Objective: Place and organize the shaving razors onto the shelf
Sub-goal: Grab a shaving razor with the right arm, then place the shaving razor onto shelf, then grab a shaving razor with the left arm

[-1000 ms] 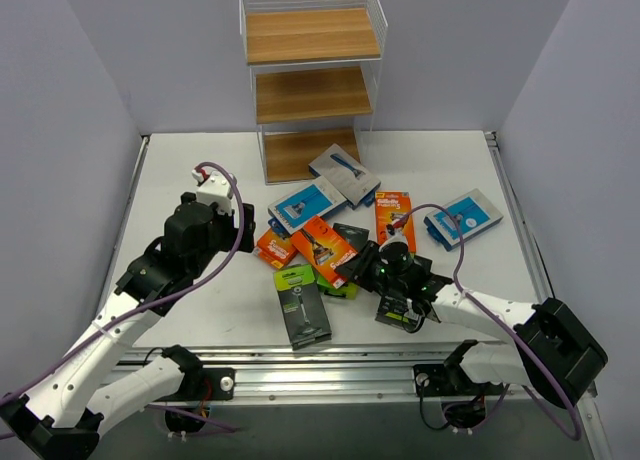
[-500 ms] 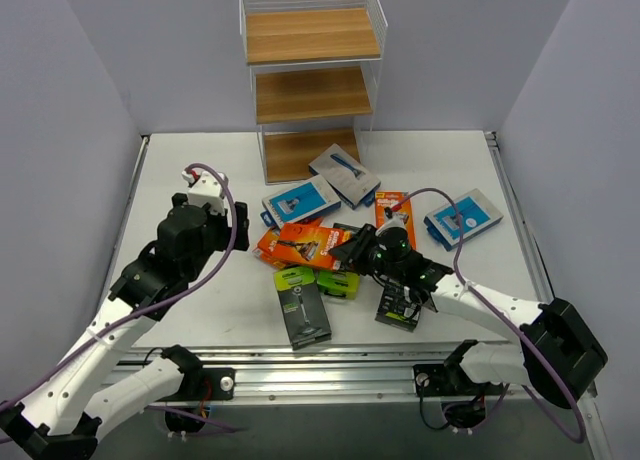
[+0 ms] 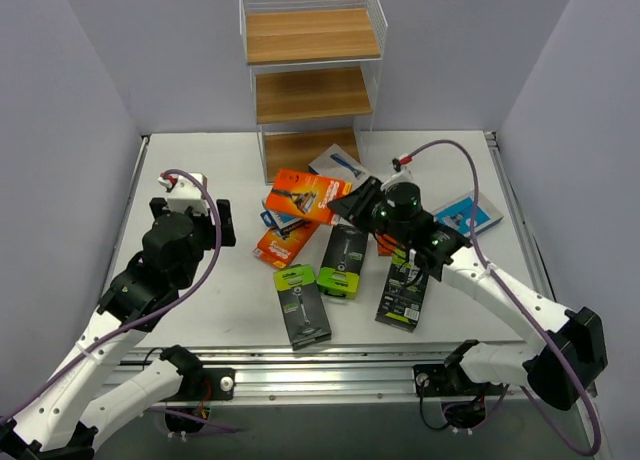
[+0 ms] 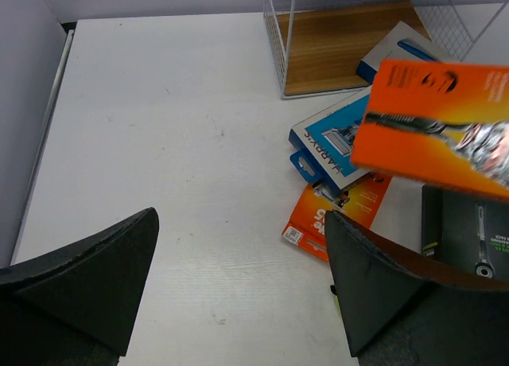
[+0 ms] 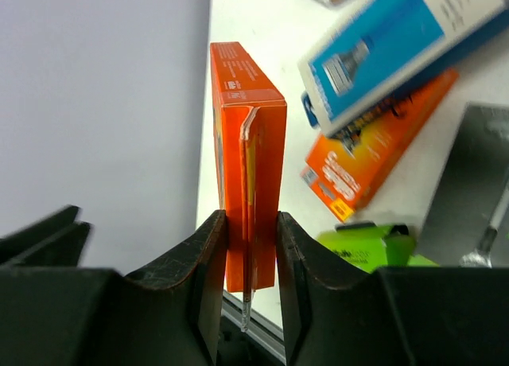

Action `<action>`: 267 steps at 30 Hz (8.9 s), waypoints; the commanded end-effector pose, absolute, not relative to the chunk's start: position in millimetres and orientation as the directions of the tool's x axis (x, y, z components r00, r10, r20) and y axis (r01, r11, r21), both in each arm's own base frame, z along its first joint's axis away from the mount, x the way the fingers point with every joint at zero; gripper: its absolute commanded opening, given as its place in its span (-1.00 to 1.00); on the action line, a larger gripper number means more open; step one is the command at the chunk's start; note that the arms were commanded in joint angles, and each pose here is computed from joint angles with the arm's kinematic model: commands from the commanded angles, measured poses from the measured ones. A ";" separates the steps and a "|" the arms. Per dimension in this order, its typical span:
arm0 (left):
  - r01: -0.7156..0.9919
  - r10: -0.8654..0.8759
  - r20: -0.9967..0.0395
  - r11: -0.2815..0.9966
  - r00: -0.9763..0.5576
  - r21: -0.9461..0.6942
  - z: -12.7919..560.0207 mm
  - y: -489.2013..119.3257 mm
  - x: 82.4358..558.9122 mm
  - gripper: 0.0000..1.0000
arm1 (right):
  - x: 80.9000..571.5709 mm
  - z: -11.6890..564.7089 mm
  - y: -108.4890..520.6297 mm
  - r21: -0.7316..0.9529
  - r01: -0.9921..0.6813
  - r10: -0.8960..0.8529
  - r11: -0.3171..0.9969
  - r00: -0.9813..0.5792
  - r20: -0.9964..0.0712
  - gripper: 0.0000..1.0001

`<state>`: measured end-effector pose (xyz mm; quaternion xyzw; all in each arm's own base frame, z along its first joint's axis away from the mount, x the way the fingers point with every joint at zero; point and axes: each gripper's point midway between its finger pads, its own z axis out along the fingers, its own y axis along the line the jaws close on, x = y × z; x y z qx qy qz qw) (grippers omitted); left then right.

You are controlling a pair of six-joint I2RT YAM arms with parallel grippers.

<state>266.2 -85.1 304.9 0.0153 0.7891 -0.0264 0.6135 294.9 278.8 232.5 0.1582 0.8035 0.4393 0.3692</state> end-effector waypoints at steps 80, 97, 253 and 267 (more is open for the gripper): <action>0.045 -0.016 -0.969 0.999 -0.245 -0.028 295.0 -102.1 275.5 0.88 | 549.8 508.2 232.9 0.963 -0.190 0.977 0.190 -0.061 -0.205 0.19; 0.052 -0.005 -0.968 0.998 -0.252 -0.019 294.6 -102.6 274.9 0.88 | 548.0 495.9 239.3 0.953 -0.210 0.941 0.217 -0.215 -0.262 -0.01; 0.048 0.051 -0.953 0.998 -0.298 0.038 283.9 -102.9 281.8 0.88 | 382.4 262.5 178.0 0.774 -0.065 0.691 0.630 -0.406 -0.598 0.09; 0.034 0.016 -0.940 0.999 -0.340 0.005 270.9 -109.0 285.6 0.88 | 301.0 180.3 162.9 0.702 -0.092 0.568 0.706 -0.518 -0.640 0.07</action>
